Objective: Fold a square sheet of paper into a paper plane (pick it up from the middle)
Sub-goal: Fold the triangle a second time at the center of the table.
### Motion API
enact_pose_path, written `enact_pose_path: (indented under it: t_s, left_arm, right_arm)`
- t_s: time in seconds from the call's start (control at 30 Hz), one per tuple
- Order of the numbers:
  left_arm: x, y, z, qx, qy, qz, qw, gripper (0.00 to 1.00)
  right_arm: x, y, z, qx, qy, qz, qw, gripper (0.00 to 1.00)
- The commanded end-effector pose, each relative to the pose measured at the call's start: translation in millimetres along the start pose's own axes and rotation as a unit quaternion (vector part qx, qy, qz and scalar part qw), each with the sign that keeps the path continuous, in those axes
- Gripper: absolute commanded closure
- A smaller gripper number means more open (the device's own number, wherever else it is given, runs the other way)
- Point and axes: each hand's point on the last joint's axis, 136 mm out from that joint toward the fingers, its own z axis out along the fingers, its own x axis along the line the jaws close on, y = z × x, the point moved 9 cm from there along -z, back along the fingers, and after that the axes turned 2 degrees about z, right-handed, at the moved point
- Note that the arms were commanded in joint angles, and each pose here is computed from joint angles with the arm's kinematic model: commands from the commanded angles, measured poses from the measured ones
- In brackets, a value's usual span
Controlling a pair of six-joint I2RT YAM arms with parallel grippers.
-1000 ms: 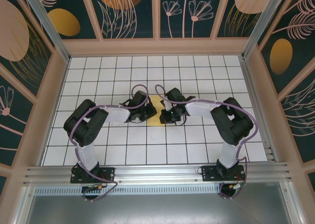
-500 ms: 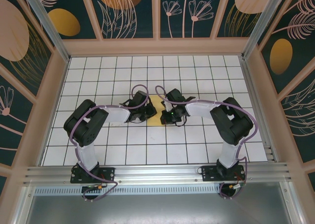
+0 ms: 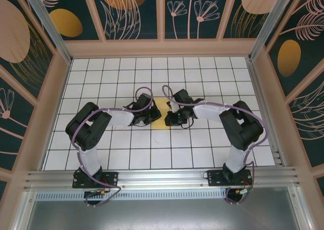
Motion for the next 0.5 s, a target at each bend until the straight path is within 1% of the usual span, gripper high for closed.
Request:
enact_pose_path:
  t_s: [0.0, 0.17, 0.47]
  left_arm:
    - [33.7, -17.6, 8.8, 0.029, 0.074, -0.017, 0.997, 0.9]
    - [33.7, -17.5, 9.5, 0.029, 0.075, -0.017, 0.997, 0.9]
    - [34.0, -17.5, 10.2, 0.029, 0.077, -0.019, 0.996, 0.9]
  right_arm:
    - [2.7, 6.7, -4.3, -0.01, 0.016, 0.005, 1.0, 0.91]
    - [-1.9, 6.2, 4.4, 0.006, 0.015, 0.009, 1.0, 0.9]
    - [-10.6, -5.5, 10.9, 0.033, 0.006, 0.015, 0.999, 0.9]
